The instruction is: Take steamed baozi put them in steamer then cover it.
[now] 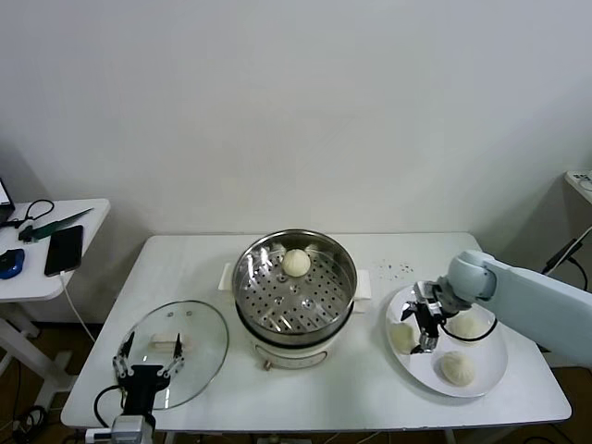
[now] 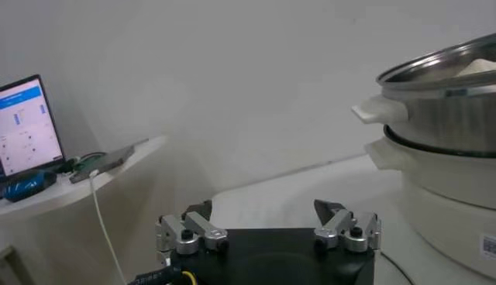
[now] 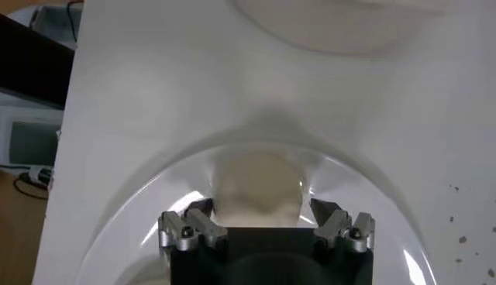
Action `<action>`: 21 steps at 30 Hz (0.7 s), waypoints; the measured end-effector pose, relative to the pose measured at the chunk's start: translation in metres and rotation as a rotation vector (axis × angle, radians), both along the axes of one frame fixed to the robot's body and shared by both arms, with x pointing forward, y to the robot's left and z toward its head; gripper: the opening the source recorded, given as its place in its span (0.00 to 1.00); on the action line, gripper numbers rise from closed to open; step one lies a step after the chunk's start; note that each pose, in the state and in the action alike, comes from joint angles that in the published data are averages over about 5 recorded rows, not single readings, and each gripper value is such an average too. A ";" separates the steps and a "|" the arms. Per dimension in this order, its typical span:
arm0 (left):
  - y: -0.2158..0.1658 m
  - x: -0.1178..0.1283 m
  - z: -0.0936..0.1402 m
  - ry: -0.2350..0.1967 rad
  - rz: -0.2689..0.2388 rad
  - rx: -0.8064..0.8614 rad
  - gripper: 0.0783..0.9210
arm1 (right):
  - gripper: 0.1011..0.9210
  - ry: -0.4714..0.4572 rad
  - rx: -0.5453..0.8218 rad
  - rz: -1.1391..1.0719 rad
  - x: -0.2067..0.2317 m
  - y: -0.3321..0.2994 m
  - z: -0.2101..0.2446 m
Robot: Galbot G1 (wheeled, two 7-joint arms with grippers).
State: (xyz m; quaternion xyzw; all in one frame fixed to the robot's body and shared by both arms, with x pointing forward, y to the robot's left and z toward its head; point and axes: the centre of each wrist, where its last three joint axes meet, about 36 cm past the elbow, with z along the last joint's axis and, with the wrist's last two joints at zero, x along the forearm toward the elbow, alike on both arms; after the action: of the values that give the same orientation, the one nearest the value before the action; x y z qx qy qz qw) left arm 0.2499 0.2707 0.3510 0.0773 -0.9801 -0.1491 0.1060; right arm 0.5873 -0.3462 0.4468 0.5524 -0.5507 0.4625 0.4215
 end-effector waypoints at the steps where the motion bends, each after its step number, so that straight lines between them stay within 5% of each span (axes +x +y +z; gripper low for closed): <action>1: 0.000 0.000 0.000 0.001 0.000 0.000 0.88 | 0.78 0.002 0.000 -0.001 0.000 0.000 0.000; 12: 0.001 -0.005 0.002 0.008 -0.001 0.004 0.88 | 0.71 -0.014 0.008 -0.016 0.003 -0.011 0.018; 21: -0.001 -0.006 0.004 0.006 -0.012 0.009 0.88 | 0.70 -0.082 0.020 -0.006 0.029 -0.015 0.090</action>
State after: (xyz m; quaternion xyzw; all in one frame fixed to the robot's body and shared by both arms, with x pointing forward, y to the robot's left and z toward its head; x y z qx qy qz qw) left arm 0.2442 0.2696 0.3546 0.0715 -0.9795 -0.1542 0.1077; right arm 0.6163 -0.3611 0.5366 0.5353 -0.5738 0.4782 0.3944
